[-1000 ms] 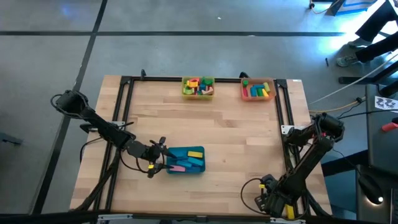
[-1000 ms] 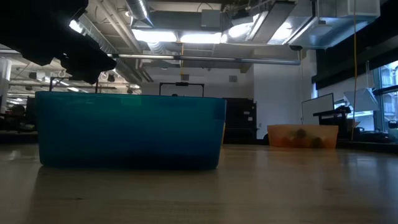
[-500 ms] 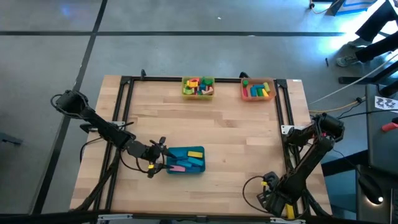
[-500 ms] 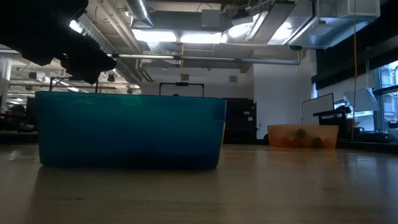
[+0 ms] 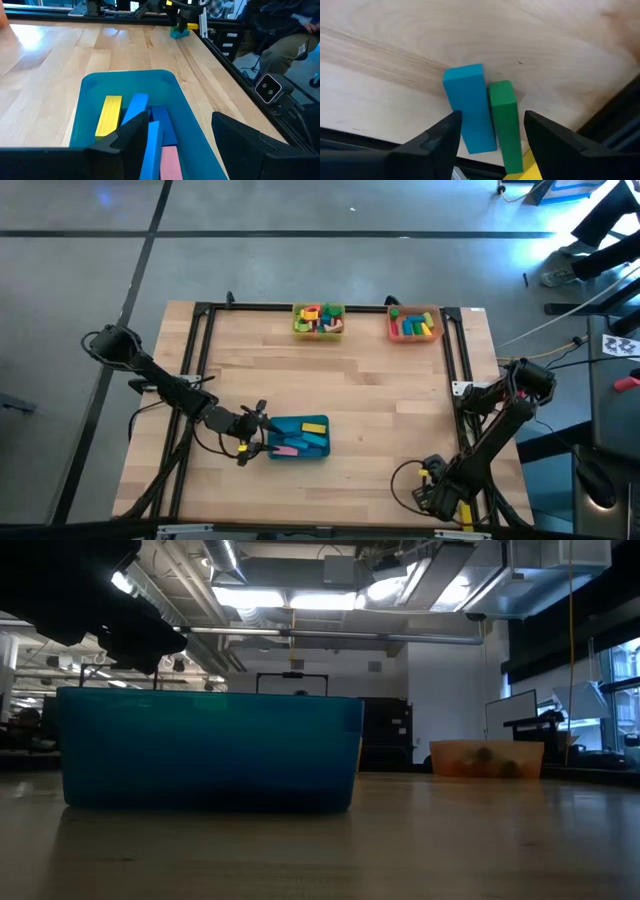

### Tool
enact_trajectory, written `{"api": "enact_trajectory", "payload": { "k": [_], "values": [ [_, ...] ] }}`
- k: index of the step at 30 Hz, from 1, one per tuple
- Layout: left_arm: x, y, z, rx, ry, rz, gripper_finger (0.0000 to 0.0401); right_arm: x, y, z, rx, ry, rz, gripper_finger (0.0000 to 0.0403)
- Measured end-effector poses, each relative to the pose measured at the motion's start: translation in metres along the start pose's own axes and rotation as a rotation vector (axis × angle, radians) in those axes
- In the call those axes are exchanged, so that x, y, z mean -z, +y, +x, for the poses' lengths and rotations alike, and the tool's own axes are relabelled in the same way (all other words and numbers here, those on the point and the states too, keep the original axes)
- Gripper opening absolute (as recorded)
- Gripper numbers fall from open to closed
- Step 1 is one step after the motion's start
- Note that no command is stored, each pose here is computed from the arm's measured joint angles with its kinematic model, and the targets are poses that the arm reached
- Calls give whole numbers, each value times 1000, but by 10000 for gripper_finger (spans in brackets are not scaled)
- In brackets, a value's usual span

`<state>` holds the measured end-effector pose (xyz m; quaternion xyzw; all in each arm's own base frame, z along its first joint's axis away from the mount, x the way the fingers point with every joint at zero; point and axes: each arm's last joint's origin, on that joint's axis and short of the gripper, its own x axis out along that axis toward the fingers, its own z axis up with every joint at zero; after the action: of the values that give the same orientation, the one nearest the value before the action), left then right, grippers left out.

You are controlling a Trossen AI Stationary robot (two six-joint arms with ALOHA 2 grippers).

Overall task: Sort blocks by size
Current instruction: Put the green rectangular block into the blue bin

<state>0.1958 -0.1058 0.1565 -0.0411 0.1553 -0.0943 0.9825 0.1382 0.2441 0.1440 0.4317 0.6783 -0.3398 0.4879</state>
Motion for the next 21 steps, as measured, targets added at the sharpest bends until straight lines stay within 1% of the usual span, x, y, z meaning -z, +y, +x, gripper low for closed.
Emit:
{"api": "enact_trajectory", "payload": {
  "k": [3,9,11,21],
  "values": [
    [0,0,0,0,-1,1,202,0,0,1,-8,-11,-19,188],
    [0,0,0,0,0,8,202,-1,-1,1,9,-14,-22,84],
    [0,0,0,0,0,8,202,-2,-1,1,15,-17,-20,55],
    [0,0,0,1,-5,2,202,-2,-1,-1,28,-37,-49,52]
  ]
}}
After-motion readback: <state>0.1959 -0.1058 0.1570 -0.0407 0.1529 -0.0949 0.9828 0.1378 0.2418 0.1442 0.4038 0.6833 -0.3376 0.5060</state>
